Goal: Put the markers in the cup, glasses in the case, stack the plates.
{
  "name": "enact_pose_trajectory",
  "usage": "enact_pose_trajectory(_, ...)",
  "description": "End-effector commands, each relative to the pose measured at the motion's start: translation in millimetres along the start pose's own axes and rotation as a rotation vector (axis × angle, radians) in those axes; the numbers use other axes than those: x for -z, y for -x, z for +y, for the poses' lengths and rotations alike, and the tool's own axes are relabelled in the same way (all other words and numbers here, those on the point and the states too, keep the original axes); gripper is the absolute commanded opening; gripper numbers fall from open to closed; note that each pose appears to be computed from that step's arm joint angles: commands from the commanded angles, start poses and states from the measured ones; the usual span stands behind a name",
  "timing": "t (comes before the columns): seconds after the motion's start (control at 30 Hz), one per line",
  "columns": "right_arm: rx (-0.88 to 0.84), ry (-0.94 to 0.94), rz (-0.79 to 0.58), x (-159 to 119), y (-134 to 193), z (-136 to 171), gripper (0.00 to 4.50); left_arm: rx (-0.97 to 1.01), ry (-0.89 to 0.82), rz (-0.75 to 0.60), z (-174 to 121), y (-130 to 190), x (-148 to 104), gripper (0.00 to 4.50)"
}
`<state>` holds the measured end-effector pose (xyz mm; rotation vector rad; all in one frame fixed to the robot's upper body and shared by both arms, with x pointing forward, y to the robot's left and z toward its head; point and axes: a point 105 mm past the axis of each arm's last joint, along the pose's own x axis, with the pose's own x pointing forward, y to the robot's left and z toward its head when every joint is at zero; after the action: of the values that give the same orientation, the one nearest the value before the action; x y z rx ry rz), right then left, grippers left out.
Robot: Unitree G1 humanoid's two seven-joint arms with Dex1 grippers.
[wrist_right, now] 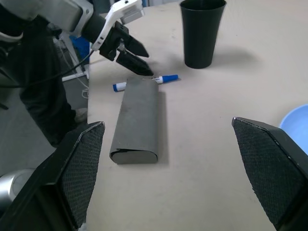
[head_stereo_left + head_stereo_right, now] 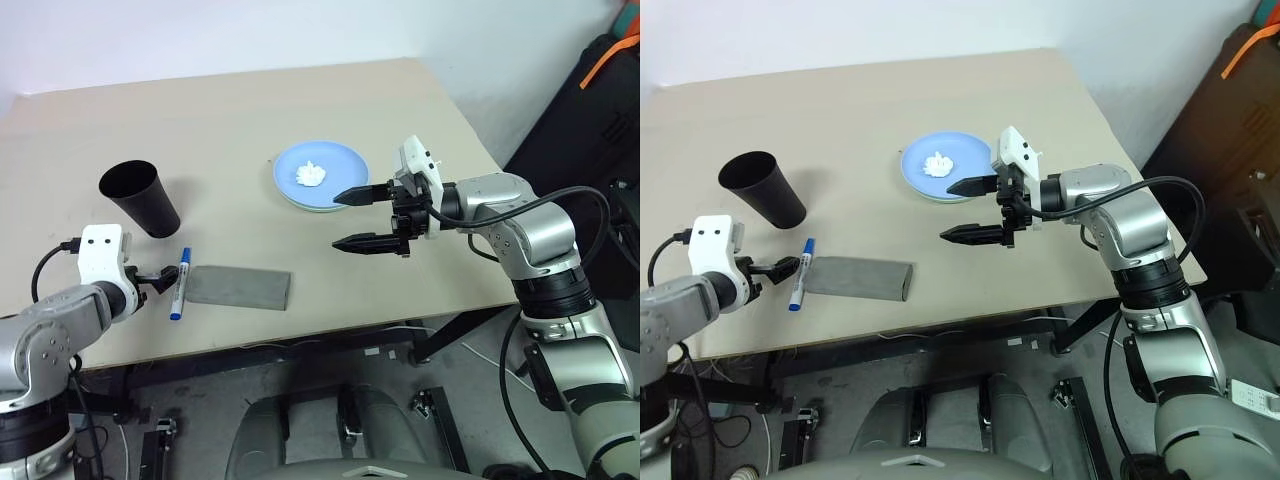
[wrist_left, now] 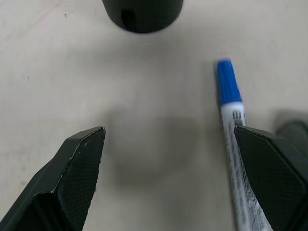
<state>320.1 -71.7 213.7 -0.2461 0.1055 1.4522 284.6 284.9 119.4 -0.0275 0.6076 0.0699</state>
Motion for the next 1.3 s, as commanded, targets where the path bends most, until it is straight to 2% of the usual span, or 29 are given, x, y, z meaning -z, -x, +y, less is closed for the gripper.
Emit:
enact_pose_trajectory(0.03,0.008,0.043,-0.016,-11.0,2.9,2.1,4.50,-0.048,-0.012,0.006,7.2,9.7,-9.1,4.49)
enact_pose_trajectory(0.3,0.027,0.031,-0.014,-9.1,3.6,1.1,4.50,-0.070,0.023,0.087,1.2,4.0,6.2,4.49)
enact_pose_trajectory(0.57,0.051,0.022,-0.016,-8.3,2.8,-1.7,4.50,-0.059,0.040,0.101,-6.1,-4.8,6.2,4.49)
enact_pose_trajectory(0.7,0.065,0.017,-0.020,-7.8,2.8,-2.9,4.50,-0.086,0.029,0.108,-1.7,-5.2,5.2,3.30)
enact_pose_trajectory(1.0,0.099,0.022,0.007,-0.3,2.6,-6.4,4.50,-0.078,0.047,0.111,2.9,-5.5,1.3,0.28)
enact_pose_trajectory(1.17,0.109,0.029,0.013,0.6,1.1,-8.9,4.50,-0.029,0.035,0.087,-6.2,-5.1,-5.8,0.26)
enact_pose_trajectory(1.3,0.107,0.031,0.017,1.5,0.3,-8.1,4.50,0.161,0.016,-0.008,-36.0,4.2,-26.8,0.26)
